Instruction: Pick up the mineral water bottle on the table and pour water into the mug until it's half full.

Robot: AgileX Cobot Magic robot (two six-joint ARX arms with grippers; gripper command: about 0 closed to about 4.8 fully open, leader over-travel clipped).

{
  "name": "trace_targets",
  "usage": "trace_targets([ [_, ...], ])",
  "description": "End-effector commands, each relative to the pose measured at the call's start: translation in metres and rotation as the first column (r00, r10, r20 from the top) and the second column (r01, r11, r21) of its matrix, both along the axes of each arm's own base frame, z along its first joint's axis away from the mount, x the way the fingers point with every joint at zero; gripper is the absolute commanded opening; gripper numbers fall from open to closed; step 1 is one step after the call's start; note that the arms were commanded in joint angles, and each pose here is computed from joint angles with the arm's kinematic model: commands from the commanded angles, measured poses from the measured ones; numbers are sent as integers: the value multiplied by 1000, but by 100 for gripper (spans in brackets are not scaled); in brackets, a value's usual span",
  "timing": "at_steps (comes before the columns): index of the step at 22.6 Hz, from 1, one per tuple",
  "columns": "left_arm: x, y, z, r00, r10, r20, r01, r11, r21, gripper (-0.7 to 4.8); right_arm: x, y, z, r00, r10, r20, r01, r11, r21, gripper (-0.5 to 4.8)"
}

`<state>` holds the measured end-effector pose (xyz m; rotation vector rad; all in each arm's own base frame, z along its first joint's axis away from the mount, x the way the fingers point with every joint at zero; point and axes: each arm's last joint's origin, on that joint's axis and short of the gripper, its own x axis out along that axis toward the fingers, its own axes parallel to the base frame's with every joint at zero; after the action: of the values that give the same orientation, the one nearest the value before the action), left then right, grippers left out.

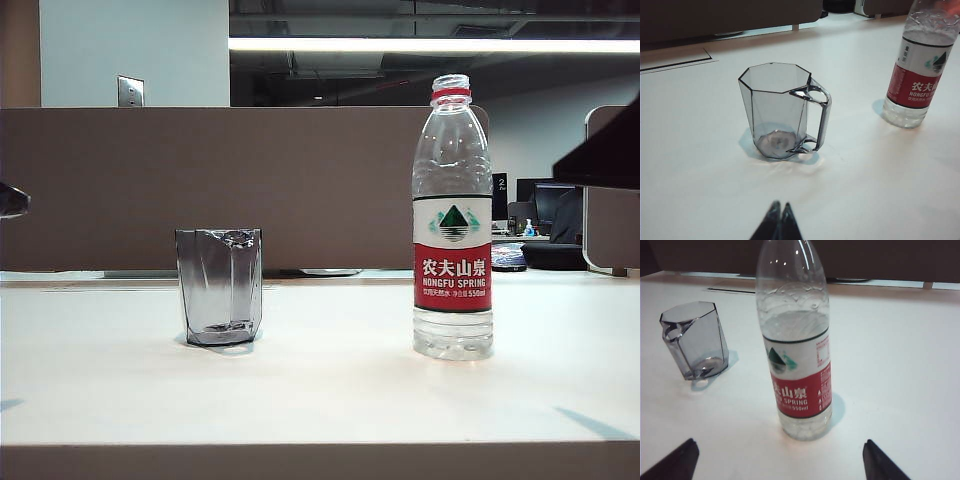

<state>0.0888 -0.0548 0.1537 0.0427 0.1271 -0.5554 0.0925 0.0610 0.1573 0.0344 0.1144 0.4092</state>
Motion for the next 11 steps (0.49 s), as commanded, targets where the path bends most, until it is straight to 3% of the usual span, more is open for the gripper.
trace_targets([
  [1, 0, 0, 2, 1000, 1, 13, -1, 1000, -7, -5, 9, 5, 5, 997, -55, 51, 53, 998, 33, 479],
  [11, 0, 0, 2, 1000, 0, 13, 0, 1000, -8, -5, 58, 42, -19, 998, -46, -32, 45, 999, -4, 479],
])
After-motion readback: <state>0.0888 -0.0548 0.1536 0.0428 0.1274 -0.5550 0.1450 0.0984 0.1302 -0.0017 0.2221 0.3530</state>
